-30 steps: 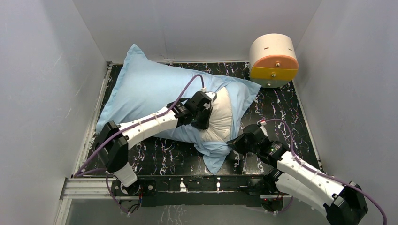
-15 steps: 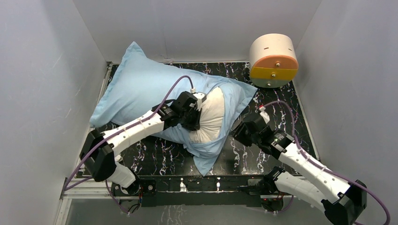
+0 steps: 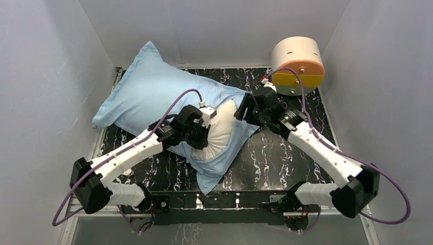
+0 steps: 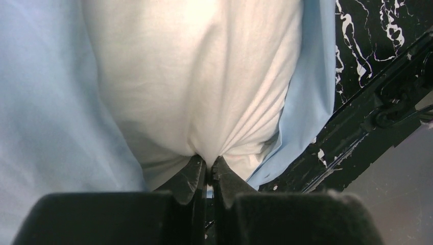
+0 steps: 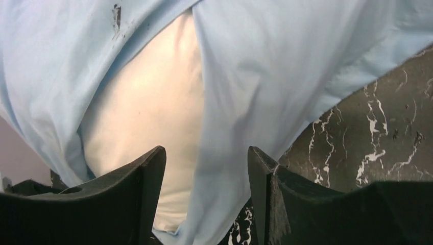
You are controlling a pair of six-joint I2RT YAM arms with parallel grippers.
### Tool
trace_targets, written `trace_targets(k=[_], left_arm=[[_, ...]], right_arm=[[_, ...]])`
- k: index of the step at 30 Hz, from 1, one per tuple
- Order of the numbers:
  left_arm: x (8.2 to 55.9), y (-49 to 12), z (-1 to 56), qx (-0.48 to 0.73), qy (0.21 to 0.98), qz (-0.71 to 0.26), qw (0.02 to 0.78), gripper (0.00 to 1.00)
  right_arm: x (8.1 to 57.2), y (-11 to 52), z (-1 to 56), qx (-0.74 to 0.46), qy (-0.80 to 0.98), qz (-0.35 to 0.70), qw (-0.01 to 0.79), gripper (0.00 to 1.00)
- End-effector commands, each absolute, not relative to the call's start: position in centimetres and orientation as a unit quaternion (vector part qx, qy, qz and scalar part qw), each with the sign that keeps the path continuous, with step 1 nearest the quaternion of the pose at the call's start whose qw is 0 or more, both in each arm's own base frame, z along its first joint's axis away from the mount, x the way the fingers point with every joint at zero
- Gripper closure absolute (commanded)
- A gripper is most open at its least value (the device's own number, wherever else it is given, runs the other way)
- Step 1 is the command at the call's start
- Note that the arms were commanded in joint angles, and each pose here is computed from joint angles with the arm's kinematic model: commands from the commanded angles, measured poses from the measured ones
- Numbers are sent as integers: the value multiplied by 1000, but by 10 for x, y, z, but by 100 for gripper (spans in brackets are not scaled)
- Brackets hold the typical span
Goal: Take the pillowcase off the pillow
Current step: Remove the pillow from the pillowcase.
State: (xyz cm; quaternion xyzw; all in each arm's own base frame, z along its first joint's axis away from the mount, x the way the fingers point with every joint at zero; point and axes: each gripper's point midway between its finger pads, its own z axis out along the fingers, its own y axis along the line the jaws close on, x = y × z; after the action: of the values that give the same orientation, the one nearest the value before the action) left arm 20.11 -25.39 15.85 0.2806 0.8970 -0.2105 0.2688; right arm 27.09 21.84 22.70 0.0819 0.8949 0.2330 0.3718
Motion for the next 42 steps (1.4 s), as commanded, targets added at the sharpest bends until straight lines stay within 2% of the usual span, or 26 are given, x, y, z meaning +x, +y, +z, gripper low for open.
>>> trace_targets(k=[1, 3, 6, 9, 12, 14, 20, 24, 25, 27, 29, 32, 33, 34, 36, 38, 42], left_arm=[[192, -250, 173, 296, 893, -212, 266, 91], [200, -251, 193, 285, 887, -213, 294, 64], [214, -252, 230, 273, 871, -213, 348, 38], [230, -255, 271, 263, 851, -213, 401, 22], [255, -252, 288, 251, 846, -171, 438, 6], [274, -253, 286, 255, 848, -133, 444, 2], [331, -267, 246, 285, 873, -24, 396, 2], [357, -280, 221, 303, 872, -36, 383, 2], [364, -279, 211, 308, 874, -27, 374, 3], [381, -266, 198, 283, 884, 16, 371, 15], [399, -249, 200, 237, 891, 47, 385, 23], [408, -223, 209, 189, 894, 69, 399, 53], [410, -209, 210, 180, 894, 86, 402, 71], [409, -199, 209, 176, 893, 101, 402, 77], [410, -166, 205, 157, 896, 125, 395, 100], [411, -139, 204, 134, 899, 130, 395, 100], [413, -104, 214, 90, 898, 138, 408, 100]], right_arm=[[303, 243, 240, 35, 887, 253, 385, 35], [320, 226, 217, 58, 903, 185, 384, 50], [327, 200, 179, 87, 926, 95, 356, 66], [322, 206, 167, 77, 934, 105, 333, 82], [318, 216, 172, 71, 927, 145, 339, 84], [315, 217, 178, 73, 920, 167, 347, 84], [312, 219, 189, 106, 903, 237, 342, 87], [306, 226, 184, 116, 900, 273, 321, 88], [305, 225, 183, 118, 900, 275, 317, 88], [305, 221, 180, 123, 902, 271, 314, 88], [306, 212, 176, 130, 905, 254, 317, 89], [304, 173, 160, 162, 916, 158, 330, 93], [300, 151, 152, 181, 919, 105, 333, 96], [295, 133, 143, 193, 920, 61, 336, 98], [280, 108, 115, 192, 925, 4, 328, 100], [262, 90, 89, 201, 932, -31, 300, 100], [254, 83, 73, 225, 932, -44, 281, 100]])
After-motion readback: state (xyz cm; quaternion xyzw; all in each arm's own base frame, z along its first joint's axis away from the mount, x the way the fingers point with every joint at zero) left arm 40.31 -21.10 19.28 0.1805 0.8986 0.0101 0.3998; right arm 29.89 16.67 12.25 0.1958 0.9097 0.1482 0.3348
